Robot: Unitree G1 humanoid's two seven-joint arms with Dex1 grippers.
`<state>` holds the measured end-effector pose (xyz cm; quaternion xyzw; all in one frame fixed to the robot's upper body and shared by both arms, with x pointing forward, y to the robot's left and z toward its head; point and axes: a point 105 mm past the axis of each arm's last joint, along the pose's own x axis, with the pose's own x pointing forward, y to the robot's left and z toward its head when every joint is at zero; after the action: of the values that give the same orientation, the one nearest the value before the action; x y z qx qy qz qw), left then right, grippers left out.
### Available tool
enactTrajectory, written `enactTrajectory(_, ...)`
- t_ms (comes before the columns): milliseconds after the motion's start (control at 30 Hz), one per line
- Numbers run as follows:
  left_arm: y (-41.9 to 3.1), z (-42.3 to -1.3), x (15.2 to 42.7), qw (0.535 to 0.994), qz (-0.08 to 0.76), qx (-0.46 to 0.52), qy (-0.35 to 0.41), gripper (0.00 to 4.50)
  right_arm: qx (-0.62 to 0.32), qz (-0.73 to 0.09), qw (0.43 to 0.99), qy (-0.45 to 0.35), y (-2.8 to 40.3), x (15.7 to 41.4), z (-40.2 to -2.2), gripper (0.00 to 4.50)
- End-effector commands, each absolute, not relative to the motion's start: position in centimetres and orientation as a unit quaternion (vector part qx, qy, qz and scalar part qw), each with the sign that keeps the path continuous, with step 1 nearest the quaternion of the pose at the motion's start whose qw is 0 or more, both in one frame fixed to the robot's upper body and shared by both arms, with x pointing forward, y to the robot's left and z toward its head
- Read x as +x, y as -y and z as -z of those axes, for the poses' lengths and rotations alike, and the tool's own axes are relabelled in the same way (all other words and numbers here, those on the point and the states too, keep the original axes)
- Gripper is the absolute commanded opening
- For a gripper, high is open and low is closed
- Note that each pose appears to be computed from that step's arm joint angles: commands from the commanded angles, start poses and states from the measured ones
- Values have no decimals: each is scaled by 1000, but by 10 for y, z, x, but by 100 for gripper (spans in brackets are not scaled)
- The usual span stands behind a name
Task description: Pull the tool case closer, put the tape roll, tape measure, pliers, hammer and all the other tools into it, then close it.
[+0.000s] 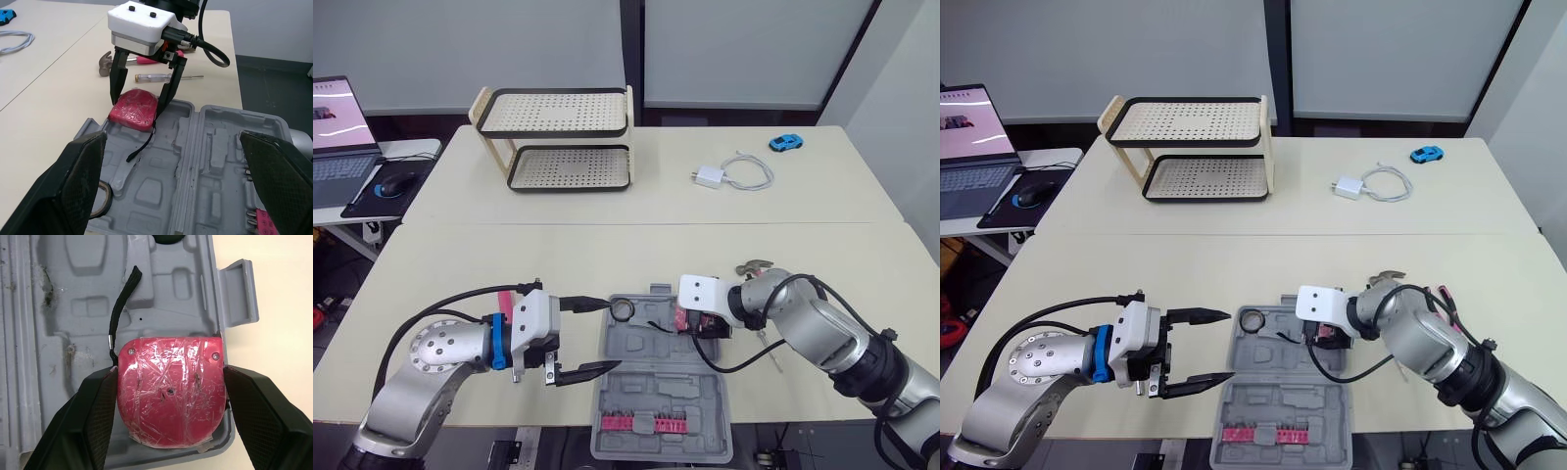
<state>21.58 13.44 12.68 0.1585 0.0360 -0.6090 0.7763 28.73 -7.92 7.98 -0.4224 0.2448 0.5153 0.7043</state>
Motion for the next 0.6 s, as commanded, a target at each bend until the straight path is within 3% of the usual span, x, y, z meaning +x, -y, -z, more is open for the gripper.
enactTrajectory(33, -136, -128, 215, 776, 608, 164, -30, 450, -432, -514, 704, -231, 82, 288, -92, 313)
enactTrajectory(600, -135, -127, 216, 773, 611, 165, -30, 450, -433, -512, 700, -247, 83, 290, -78, 313)
